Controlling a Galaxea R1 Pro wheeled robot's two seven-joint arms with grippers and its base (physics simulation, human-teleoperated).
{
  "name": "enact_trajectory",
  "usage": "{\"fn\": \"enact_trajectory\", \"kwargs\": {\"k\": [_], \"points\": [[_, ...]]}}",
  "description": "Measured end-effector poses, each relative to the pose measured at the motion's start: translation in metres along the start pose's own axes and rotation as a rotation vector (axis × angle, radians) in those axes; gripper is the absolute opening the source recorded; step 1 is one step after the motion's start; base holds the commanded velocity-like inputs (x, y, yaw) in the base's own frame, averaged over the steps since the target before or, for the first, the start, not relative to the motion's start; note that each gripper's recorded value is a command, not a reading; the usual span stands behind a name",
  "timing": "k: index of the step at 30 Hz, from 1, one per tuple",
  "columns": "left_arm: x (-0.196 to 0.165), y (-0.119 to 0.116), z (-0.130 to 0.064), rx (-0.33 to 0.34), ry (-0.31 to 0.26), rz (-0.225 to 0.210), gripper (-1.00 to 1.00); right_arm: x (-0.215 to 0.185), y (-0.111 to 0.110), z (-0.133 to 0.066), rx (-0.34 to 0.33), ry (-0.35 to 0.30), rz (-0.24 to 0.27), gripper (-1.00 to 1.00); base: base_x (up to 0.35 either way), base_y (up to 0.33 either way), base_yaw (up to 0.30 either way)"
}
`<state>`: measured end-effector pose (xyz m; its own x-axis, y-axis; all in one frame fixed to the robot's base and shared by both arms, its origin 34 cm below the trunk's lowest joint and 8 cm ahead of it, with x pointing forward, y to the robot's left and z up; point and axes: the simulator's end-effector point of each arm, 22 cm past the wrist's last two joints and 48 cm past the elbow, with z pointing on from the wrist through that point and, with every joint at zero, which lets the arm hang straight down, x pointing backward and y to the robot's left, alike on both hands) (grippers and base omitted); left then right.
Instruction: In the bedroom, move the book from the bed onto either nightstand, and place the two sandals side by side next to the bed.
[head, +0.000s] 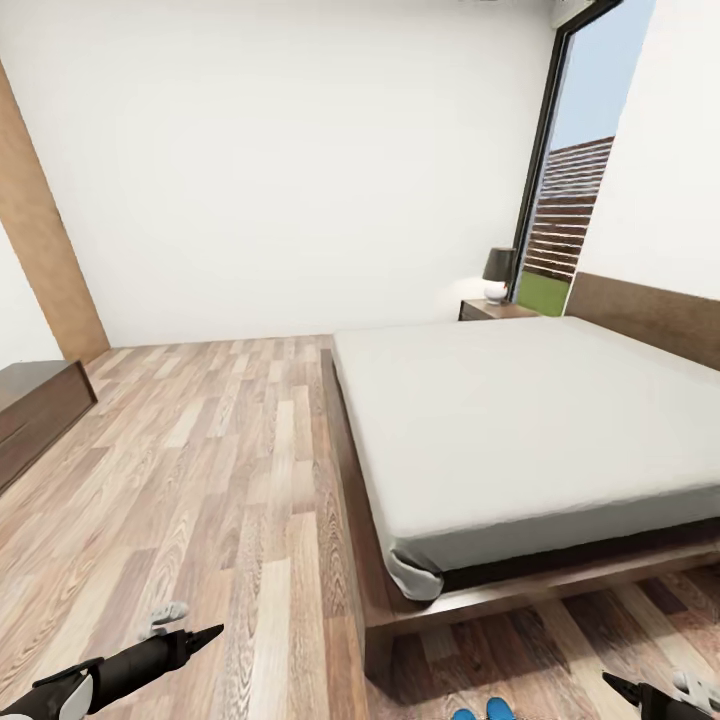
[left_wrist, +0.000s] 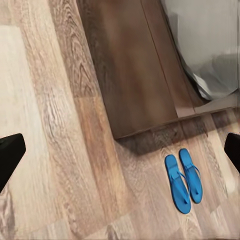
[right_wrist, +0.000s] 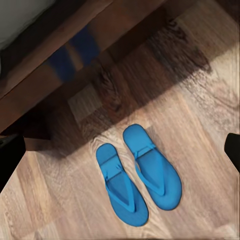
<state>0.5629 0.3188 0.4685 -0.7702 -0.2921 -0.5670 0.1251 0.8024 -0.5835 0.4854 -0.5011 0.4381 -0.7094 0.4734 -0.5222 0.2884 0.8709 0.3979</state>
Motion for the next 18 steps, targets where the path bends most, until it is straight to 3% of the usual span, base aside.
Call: {"fn": "enact_trajectory", "kwargs": {"k": [18], "points": [[0.0, 0.0, 0.0, 0.0, 0.0, 0.0, 1.0, 0.0001, 0.0001, 0.0001, 0.0, 0.0, 0.0, 1.0, 0.0, 0.0, -0.281]]}}
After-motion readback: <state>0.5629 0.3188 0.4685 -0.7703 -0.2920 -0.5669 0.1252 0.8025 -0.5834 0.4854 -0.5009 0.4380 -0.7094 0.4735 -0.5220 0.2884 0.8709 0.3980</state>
